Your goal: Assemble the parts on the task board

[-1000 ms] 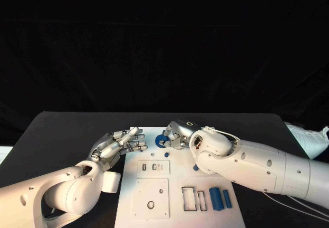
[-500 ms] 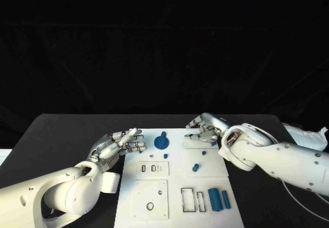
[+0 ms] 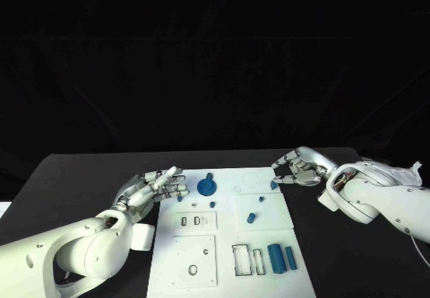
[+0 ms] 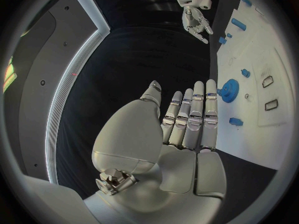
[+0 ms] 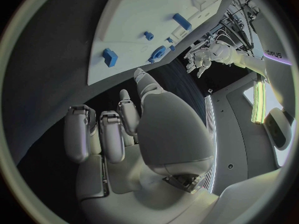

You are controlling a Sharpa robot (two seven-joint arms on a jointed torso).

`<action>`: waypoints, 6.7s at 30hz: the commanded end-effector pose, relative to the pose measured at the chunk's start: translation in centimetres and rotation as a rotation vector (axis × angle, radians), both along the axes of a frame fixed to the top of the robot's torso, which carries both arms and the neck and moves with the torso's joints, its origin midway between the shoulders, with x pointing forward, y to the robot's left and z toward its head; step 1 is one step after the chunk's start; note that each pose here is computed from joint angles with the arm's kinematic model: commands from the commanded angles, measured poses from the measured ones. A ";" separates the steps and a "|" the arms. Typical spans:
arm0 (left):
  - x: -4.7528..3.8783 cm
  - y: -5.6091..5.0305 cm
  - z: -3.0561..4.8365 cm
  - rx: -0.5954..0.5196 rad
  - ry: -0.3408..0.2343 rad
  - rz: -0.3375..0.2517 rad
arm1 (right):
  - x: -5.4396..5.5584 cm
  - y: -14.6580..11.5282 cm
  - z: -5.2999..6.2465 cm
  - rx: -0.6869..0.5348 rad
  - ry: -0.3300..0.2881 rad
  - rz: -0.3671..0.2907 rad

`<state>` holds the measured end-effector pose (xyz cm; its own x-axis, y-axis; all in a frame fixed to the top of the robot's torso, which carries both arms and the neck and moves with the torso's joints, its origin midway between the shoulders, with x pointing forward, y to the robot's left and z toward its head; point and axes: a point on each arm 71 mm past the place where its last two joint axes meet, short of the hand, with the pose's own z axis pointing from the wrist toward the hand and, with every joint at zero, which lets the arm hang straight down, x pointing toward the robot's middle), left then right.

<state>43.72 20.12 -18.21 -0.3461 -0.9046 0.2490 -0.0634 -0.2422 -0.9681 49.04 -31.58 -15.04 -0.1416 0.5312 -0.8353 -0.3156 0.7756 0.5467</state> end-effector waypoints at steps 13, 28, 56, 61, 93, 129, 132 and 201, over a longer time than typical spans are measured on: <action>0.15 -0.2 -0.07 -0.015 -0.008 -0.017 | 0.6 -0.7 -2.0 -0.054 -0.006 0.006; 0.17 -0.2 -0.12 -0.015 -0.007 -0.016 | 1.1 0.1 -3.6 -0.082 0.026 0.011; 0.19 -0.2 -0.15 -0.013 -0.004 -0.016 | 1.6 0.5 -4.4 -0.108 0.055 0.013; 0.20 -0.2 -0.16 -0.013 -0.004 -0.016 | 1.7 0.6 -4.5 -0.111 0.056 0.007; 0.55 -0.3 -0.34 -0.011 -0.004 -0.012 | -1.0 10.6 -1.2 -0.078 0.009 0.038; 0.69 -0.3 -0.44 -0.011 -0.001 -0.014 | -4.7 22.2 -5.4 -0.249 0.061 0.244; 0.69 -0.3 -0.44 -0.011 -0.001 -0.014 | -4.8 22.4 -5.4 -0.252 0.064 0.247; 0.90 -0.1 -0.73 0.003 0.018 -0.025 | -6.9 22.1 -3.5 -0.117 -0.102 0.312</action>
<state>44.67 20.24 -18.95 -0.3397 -0.9075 0.2470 -0.0773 -0.2347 -0.9690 42.51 -9.70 -19.50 -0.2322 0.3048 -0.9237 -0.5303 0.7564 0.3829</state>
